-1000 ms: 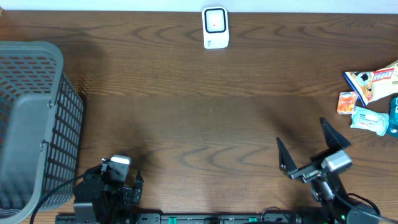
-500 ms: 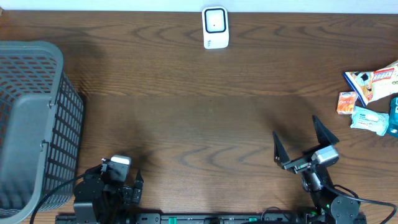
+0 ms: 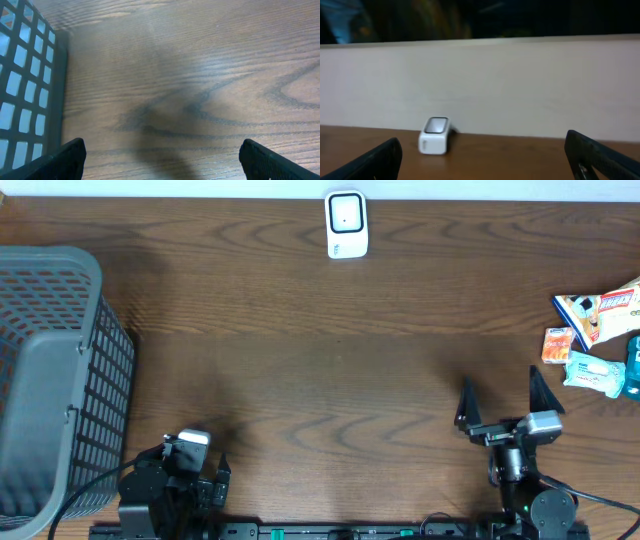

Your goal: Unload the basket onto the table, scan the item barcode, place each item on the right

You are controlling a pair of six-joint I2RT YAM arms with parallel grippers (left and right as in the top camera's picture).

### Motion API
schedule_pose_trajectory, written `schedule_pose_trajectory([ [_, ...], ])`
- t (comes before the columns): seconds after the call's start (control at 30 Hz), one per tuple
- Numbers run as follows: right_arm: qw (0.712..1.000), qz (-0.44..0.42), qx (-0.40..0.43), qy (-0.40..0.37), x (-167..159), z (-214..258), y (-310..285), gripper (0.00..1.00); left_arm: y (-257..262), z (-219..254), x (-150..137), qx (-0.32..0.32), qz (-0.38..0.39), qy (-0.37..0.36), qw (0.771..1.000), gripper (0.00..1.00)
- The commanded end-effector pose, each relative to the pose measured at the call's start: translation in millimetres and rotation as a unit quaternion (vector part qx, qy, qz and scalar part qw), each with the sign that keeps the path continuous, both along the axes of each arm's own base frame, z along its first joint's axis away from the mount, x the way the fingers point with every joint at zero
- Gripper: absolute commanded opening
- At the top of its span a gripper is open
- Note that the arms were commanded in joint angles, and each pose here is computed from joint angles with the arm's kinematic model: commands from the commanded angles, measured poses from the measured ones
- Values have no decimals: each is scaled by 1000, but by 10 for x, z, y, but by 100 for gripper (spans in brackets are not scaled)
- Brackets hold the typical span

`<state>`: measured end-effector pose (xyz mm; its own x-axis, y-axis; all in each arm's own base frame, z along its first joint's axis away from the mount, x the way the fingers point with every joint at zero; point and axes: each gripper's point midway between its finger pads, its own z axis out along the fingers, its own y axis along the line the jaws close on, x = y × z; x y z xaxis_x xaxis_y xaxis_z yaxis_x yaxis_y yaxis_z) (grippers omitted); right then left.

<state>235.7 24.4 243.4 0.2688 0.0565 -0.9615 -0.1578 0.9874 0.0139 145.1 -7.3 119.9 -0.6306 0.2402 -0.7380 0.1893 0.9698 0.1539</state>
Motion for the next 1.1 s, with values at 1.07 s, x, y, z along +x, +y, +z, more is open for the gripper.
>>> schedule_pose_trajectory([
  [1.07,979,-111,8,173,101,-853,-372,99,16,-10,-3,-3,9,2,1000,98],
])
